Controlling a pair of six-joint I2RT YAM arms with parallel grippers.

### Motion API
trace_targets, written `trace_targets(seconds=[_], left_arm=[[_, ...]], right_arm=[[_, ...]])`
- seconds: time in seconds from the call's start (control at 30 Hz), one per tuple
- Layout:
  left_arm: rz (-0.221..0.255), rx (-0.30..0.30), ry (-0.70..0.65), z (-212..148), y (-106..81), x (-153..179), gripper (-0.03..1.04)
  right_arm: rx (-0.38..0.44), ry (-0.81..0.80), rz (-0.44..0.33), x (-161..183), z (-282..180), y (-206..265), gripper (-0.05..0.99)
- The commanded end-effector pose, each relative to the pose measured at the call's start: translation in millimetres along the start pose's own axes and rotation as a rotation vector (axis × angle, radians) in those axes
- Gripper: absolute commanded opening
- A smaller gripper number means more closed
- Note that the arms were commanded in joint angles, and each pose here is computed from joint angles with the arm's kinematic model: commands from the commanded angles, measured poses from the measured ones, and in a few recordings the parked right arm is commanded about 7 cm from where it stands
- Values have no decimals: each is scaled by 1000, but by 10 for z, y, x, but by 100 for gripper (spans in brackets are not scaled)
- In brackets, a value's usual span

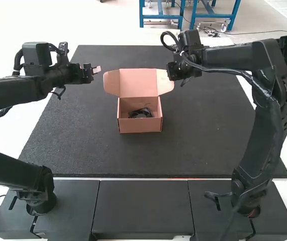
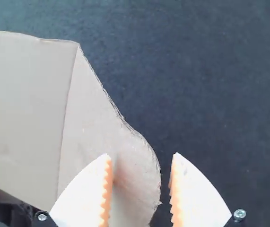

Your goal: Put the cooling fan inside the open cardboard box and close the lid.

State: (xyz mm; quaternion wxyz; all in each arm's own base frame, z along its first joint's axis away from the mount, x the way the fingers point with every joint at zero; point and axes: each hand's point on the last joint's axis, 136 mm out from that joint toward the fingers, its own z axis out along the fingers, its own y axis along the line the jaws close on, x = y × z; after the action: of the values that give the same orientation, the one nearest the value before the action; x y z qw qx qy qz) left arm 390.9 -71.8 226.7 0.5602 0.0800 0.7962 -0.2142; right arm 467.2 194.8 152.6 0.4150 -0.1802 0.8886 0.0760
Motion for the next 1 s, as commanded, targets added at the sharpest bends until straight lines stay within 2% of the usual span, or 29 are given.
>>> trace_targets(seconds=[0.0, 0.27, 0.53, 0.63, 0.97], left_arm=[[-6, 11, 1, 3, -8, 3, 97], [-4, 11, 4, 5, -2, 44, 97], [-9, -4, 11, 30, 41, 98, 97], [-8, -4, 12, 40, 42, 103, 97], [-14, -13, 21, 207, 141, 169, 97]], right_arm=[[-31, -54, 22, -210, -140, 86, 25], [-61, -57, 44, -237, -208, 134, 14], [-73, -57, 43, -238, -295, 159, 9], [-96, -52, 46, -211, -321, 198, -2], [-121, -40, 50, -112, -381, 250, -2]])
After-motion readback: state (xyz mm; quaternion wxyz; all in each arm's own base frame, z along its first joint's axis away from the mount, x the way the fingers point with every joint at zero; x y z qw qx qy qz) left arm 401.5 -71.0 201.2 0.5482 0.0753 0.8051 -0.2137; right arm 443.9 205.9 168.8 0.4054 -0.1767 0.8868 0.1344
